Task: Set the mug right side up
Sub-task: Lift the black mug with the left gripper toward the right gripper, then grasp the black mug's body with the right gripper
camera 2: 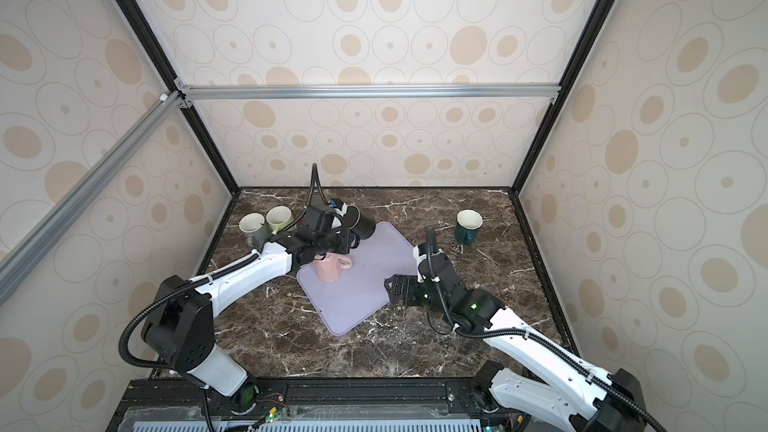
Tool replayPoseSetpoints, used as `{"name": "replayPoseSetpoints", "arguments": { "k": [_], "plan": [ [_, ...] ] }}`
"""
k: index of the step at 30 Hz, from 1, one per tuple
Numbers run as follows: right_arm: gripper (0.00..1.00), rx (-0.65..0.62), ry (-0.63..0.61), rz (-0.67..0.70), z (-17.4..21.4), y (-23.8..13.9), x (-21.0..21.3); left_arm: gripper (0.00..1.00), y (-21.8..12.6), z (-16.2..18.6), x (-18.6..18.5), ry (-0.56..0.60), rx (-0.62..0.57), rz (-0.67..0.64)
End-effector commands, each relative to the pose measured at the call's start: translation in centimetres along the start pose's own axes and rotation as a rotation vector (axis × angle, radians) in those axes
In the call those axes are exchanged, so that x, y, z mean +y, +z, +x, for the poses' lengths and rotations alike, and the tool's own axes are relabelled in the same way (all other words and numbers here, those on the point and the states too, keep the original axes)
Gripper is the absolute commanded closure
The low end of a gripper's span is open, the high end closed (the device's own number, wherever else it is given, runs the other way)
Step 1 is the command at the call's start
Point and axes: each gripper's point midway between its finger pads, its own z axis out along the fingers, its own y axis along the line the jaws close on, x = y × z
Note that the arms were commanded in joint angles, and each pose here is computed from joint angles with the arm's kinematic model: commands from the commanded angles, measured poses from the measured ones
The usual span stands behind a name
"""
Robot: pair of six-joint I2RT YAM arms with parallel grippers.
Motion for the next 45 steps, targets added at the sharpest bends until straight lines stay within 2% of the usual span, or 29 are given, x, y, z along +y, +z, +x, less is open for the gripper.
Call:
{"name": "replayPoseSetpoints", "arguments": {
  "k": [1, 6, 10, 16, 21, 24, 29, 38, 45],
  "plan": [
    [0.0, 0.008, 0.03, -0.168, -1.7, -0.6, 2.3, 1.0, -3.3, -6.2, -3.0, -0.028, -0.212, 0.152],
    [0.0, 0.023, 0.076, -0.261, -3.4, -0.4, 2.7, 1.0, -5.0, -7.0, -4.4, -0.049, -0.261, 0.262],
    [0.02, 0.022, 0.044, -0.333, -4.1, -0.5, 4.1, 1.0, -5.8, -7.3, -5.3, -0.052, -0.276, 0.325],
    [0.03, -0.019, 0.033, -0.355, -5.5, -0.5, 4.7, 1.0, -6.2, -6.9, -6.8, -0.062, -0.26, 0.428],
    [0.07, -0.028, 0.037, -0.423, -6.2, 0.2, 5.6, 1.0, -7.1, -6.5, -8.1, -0.059, -0.246, 0.516],
    [0.13, -0.039, 0.04, -0.433, -6.7, 0.7, 5.6, 1.0, -7.9, -6.5, -8.6, -0.061, -0.25, 0.547],
    [0.18, -0.059, 0.037, -0.448, -7.8, 0.8, 6.0, 1.0, -9.3, -6.5, -9.4, -0.081, -0.27, 0.614],
    [0.2, -0.089, 0.05, -0.522, -9.6, 0.6, 7.4, 1.0, -12.6, -6.6, -11.5, -0.115, -0.291, 0.793],
    [0.25, -0.095, 0.043, -0.582, -10.5, 0.4, 8.6, 1.0, -14.1, -6.6, -12.0, -0.118, -0.306, 0.838]
  ]
}}
